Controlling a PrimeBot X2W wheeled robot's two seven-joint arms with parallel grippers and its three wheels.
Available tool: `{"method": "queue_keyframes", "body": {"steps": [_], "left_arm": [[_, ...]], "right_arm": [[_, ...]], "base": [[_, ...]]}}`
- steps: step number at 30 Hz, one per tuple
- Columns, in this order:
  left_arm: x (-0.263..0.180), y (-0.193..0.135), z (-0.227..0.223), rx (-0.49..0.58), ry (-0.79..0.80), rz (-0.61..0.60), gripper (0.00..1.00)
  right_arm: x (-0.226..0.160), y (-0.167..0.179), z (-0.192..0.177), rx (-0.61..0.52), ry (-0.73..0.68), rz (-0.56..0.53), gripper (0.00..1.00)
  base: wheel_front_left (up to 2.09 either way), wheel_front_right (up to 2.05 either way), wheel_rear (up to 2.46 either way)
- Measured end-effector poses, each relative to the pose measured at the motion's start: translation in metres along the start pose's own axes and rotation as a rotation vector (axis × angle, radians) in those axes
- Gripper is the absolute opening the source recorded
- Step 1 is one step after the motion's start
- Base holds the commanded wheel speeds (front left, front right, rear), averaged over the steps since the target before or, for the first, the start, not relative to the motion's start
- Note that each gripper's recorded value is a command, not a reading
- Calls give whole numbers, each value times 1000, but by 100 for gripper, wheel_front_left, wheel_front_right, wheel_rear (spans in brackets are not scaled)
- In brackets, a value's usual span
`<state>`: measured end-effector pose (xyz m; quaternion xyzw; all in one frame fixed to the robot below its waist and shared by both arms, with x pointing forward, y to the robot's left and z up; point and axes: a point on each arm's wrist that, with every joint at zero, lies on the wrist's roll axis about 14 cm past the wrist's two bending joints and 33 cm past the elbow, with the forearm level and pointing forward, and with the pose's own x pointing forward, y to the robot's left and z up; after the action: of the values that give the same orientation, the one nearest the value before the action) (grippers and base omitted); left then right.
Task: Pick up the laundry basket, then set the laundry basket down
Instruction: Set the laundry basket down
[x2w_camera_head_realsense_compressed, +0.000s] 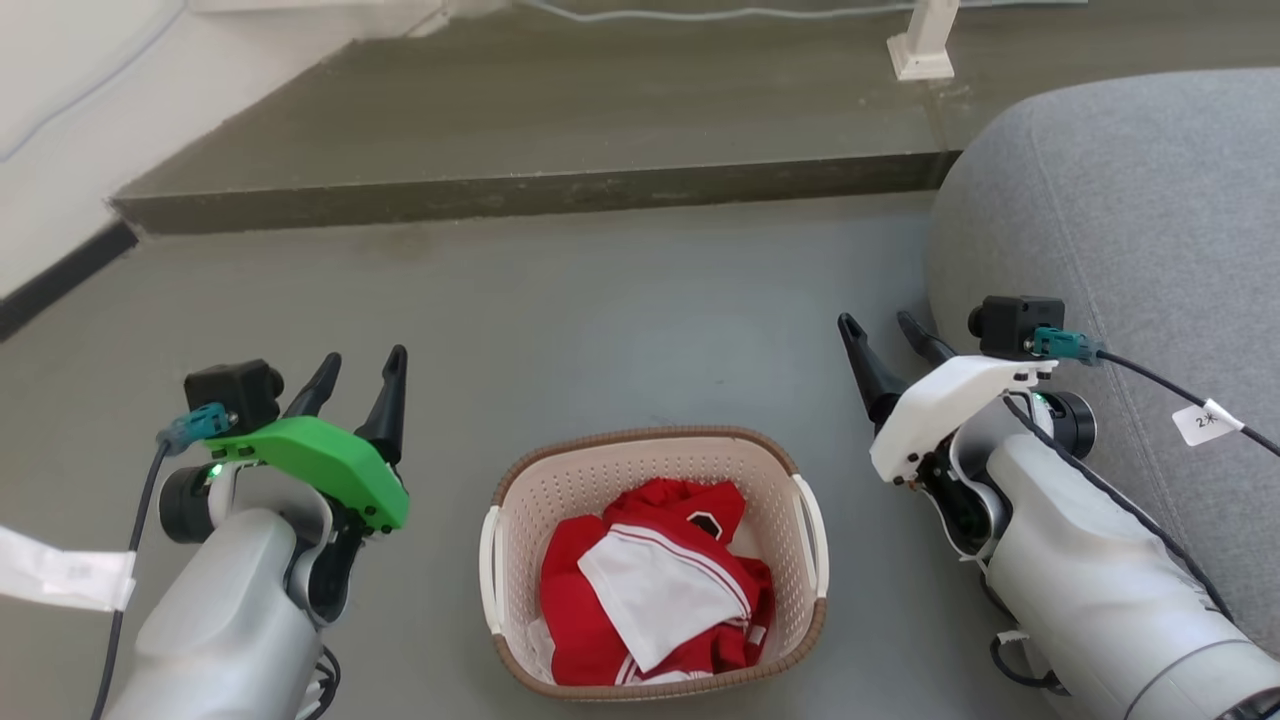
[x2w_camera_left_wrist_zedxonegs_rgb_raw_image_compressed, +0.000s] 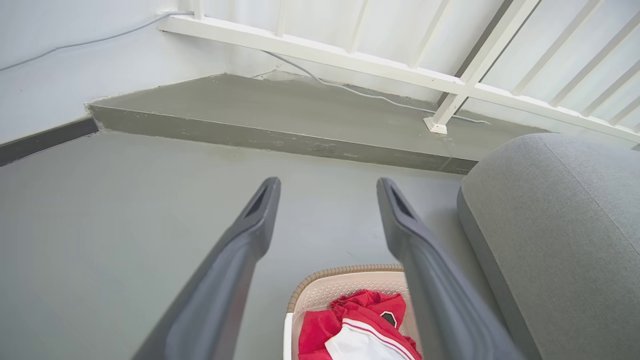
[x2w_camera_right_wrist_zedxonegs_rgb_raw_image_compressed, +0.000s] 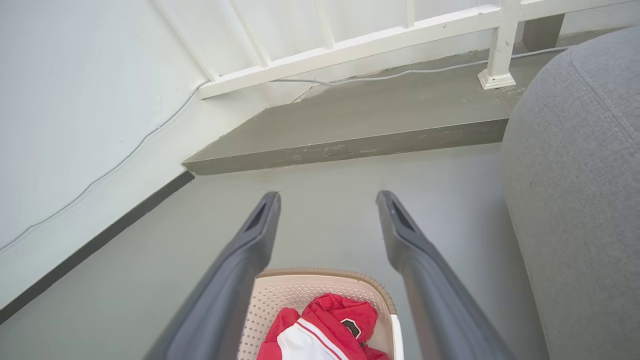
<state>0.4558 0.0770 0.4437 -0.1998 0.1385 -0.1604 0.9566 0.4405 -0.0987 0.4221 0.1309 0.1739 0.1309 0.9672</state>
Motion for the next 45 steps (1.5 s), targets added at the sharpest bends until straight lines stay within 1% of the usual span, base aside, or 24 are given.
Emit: {"method": "queue_keyframes", "body": {"steps": [5, 7, 8, 17, 20, 23, 27, 31, 37, 40, 45], "left_arm": [[-10, 5, 15, 6, -61, 26, 100], [-13, 3, 22, 29, -84, 19, 100], [-16, 0, 28, 43, -108, 12, 100], [-31, -11, 48, 109, -198, -13, 100], [-39, -8, 56, 108, -238, 12, 100], [-47, -5, 62, 129, -268, 28, 100], [-55, -5, 67, 145, -301, 39, 100], [-62, -4, 62, 152, -300, 45, 100], [-73, 5, 52, 151, -292, 87, 100], [-76, 4, 49, 141, -296, 93, 100], [-79, 5, 47, 153, -296, 100, 100]], "right_arm": [[-4, 8, 21, -17, -72, 16, 100], [-6, 10, 29, -19, -99, 22, 100], [-10, 6, 33, -28, -120, 8, 100], [-23, 7, 48, -54, -198, -6, 100], [-27, 8, 56, -67, -235, -9, 100], [-30, 13, 66, -66, -275, -5, 100], [-38, 11, 60, -67, -280, -17, 100], [-43, 10, 56, -78, -284, -26, 100], [-51, 7, 57, -78, -306, -43, 100], [-54, 5, 54, -83, -307, -50, 100], [-58, 5, 53, -89, -312, -52, 100]], "base": [[0, 0, 0], [0, 0, 0], [0, 0, 0], [0, 0, 0], [0, 0, 0], [0, 0, 0], [0, 0, 0], [0, 0, 0], [0, 0, 0], [0, 0, 0], [0, 0, 0]]}}
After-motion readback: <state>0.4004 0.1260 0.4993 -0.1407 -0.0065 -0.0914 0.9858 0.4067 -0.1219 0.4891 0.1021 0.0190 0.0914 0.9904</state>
